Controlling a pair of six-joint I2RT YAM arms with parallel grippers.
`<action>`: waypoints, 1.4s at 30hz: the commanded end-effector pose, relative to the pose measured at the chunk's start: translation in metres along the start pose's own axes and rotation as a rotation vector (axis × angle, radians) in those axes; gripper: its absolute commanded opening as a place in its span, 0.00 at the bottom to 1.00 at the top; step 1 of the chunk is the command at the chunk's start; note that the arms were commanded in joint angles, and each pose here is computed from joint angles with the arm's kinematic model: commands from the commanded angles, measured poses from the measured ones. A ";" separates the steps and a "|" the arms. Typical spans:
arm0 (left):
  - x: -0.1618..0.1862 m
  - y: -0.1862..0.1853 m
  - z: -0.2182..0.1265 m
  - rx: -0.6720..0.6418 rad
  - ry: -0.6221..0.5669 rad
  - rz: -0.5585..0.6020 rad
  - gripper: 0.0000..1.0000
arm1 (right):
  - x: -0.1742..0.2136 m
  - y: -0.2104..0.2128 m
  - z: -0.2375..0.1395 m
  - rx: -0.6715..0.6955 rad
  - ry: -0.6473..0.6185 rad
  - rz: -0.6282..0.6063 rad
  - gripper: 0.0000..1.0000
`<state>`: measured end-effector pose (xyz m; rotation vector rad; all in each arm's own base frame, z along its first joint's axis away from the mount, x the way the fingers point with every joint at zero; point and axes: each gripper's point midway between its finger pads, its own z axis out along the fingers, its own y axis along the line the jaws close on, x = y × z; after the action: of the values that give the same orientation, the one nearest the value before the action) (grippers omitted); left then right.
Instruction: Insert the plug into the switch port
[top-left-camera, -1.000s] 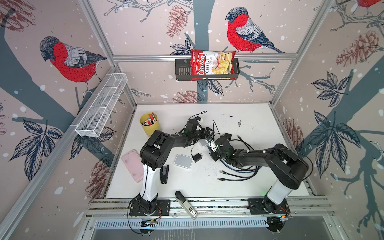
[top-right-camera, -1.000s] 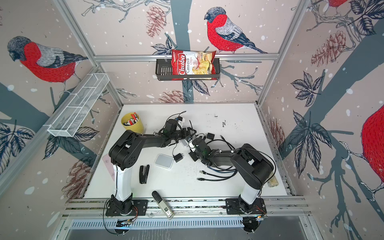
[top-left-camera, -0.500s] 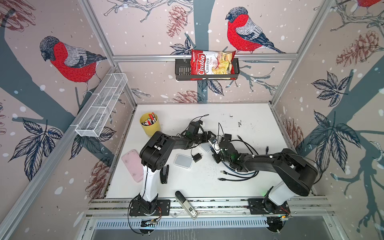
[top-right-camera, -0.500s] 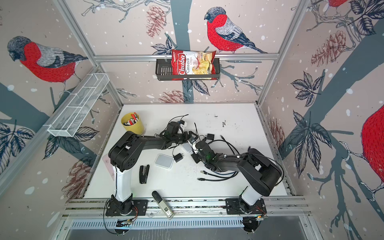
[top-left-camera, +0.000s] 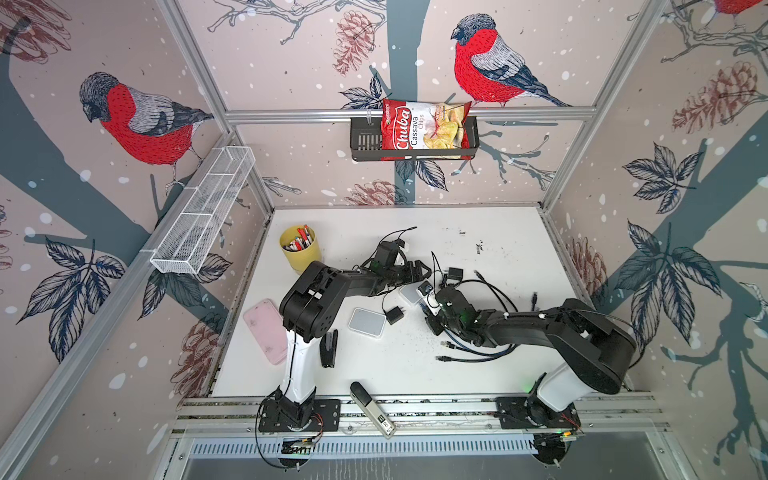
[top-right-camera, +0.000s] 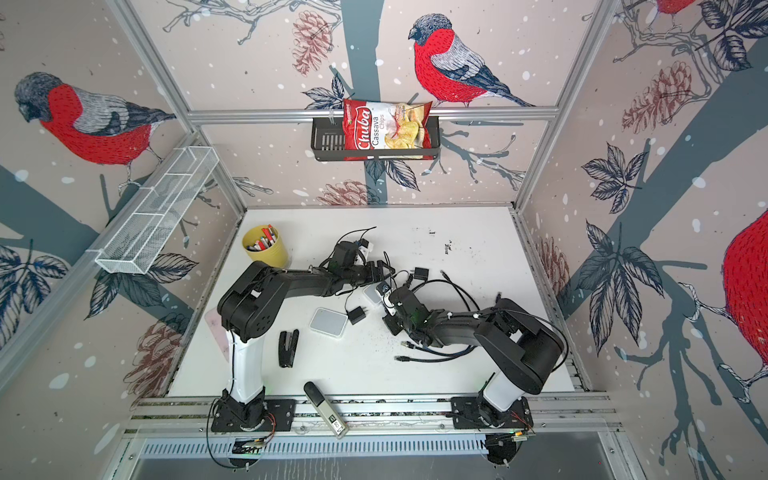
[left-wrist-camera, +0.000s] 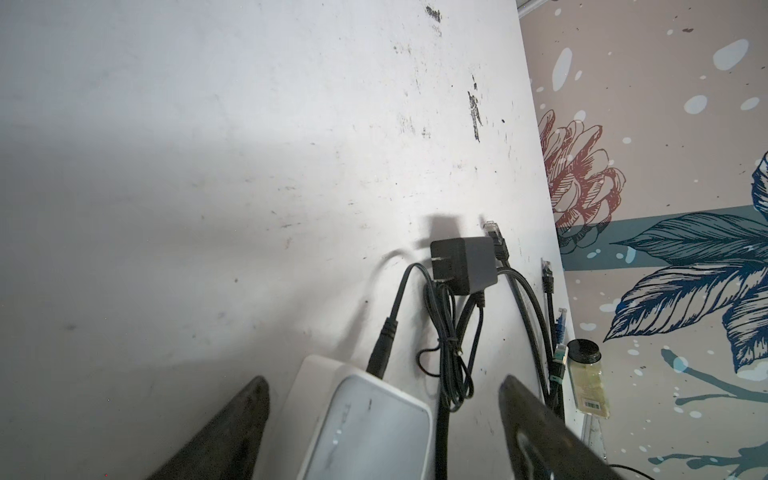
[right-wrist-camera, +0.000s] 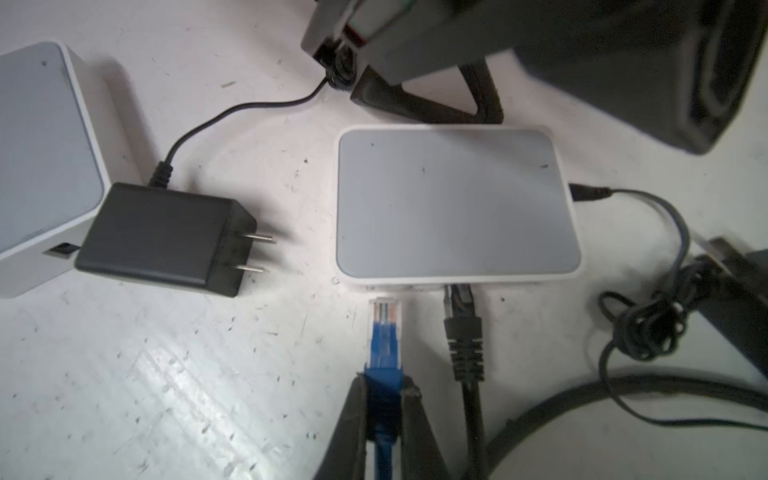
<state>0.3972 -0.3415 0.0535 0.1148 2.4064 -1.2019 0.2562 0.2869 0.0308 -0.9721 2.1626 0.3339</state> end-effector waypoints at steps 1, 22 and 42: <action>0.000 -0.001 0.001 0.008 0.008 0.012 0.86 | 0.003 0.001 0.001 0.004 0.028 0.013 0.08; 0.001 -0.004 0.002 0.025 0.009 0.012 0.86 | -0.007 -0.004 0.012 0.038 0.026 -0.024 0.08; 0.009 -0.008 0.007 0.039 0.032 0.010 0.86 | -0.032 -0.011 0.020 0.081 -0.027 -0.036 0.08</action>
<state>0.3975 -0.3485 0.0541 0.1464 2.3862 -1.2200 0.2765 0.2964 0.0254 -0.9912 2.1838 0.2254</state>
